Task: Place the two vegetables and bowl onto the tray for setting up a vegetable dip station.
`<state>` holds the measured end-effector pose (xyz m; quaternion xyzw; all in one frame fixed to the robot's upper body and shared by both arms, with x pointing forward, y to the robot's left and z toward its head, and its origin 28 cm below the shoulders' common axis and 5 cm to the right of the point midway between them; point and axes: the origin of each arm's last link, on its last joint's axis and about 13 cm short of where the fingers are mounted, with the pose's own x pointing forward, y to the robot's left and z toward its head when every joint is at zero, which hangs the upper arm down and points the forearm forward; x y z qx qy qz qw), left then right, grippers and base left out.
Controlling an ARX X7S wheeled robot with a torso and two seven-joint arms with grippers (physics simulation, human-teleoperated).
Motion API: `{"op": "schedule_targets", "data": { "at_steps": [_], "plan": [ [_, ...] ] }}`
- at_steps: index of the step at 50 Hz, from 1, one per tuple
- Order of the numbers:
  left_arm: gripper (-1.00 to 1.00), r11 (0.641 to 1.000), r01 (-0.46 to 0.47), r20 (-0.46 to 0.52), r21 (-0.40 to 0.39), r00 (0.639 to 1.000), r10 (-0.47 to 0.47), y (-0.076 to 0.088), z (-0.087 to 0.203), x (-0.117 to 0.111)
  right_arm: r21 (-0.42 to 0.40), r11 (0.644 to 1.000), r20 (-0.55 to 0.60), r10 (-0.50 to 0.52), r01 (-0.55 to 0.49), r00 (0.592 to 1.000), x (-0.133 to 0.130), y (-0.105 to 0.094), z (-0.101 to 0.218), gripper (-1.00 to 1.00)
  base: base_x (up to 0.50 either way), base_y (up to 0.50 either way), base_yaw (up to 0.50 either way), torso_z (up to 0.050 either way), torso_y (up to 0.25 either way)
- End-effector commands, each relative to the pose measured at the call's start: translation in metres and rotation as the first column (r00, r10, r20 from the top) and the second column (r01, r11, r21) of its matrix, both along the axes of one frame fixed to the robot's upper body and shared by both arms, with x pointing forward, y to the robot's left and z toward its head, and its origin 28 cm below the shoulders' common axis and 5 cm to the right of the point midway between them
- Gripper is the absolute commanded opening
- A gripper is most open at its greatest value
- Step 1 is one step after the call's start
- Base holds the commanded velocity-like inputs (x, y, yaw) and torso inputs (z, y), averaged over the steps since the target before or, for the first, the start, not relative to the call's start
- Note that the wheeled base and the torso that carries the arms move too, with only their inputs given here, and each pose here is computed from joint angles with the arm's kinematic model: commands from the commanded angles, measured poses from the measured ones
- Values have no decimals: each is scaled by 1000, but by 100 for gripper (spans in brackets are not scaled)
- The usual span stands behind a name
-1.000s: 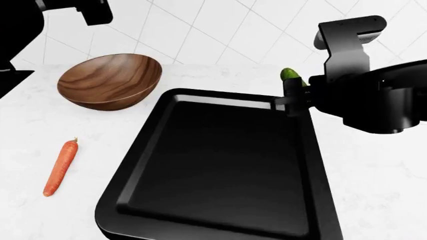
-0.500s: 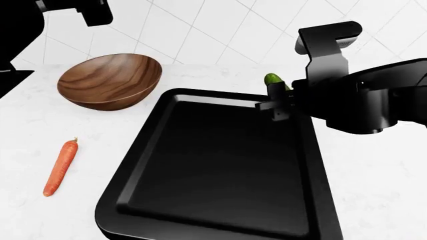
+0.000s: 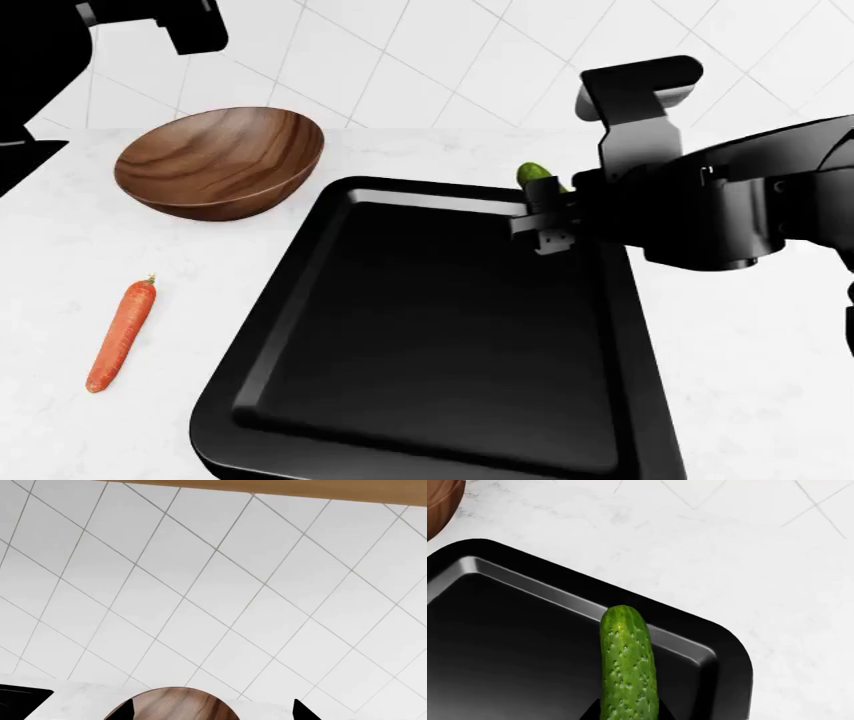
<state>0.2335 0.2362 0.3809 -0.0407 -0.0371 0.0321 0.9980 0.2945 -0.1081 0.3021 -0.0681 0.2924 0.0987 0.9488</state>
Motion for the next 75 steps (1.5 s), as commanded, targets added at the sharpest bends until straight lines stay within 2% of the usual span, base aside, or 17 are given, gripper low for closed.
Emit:
{"op": "schedule_targets", "data": {
  "at_steps": [1, 39, 40, 60, 66, 70, 75],
  "plan": [
    [100, 1000, 1, -1, 2, 1000, -1, 0, -1, 0, -23, 1000, -5, 21, -21, 1000, 2, 2, 3, -100, 0, 0, 0, 0, 0],
    [100, 1000, 1, -1, 3, 1000, -1, -1, 0, 0, -53, 999, -34, -6, 4, 999, 3, -4, -7, -100, 0, 0, 0, 0, 0],
    [100, 1000, 1, -2, 3, 1000, -1, -1, 0, 0, -56, 998, -34, -5, 3, 999, 3, -4, -7, 100, 0, 0, 0, 0, 0],
    [100, 1000, -1, 0, 2, 1000, 1, 0, 0, 0, -56, 998, 4, -5, 5, 1000, 4, -4, 4, 100, 0, 0, 0, 0, 0],
    [100, 1000, -1, 0, 2, 1000, 1, 0, 0, 0, -27, 999, 101, -22, 25, 995, 0, -6, 25, 100, 0, 0, 0, 0, 0],
    [100, 1000, 0, 0, 4, 1000, 0, -1, 0, -1, 21, 998, 203, -68, 65, 977, -5, -9, 46, 100, 0, 0, 0, 0, 0],
    [100, 1000, 0, -6, 7, 1000, 0, -1, -2, -1, 64, 993, 279, -113, 99, 954, -16, -12, 58, 100, 0, 0, 0, 0, 0]
  ]
}}
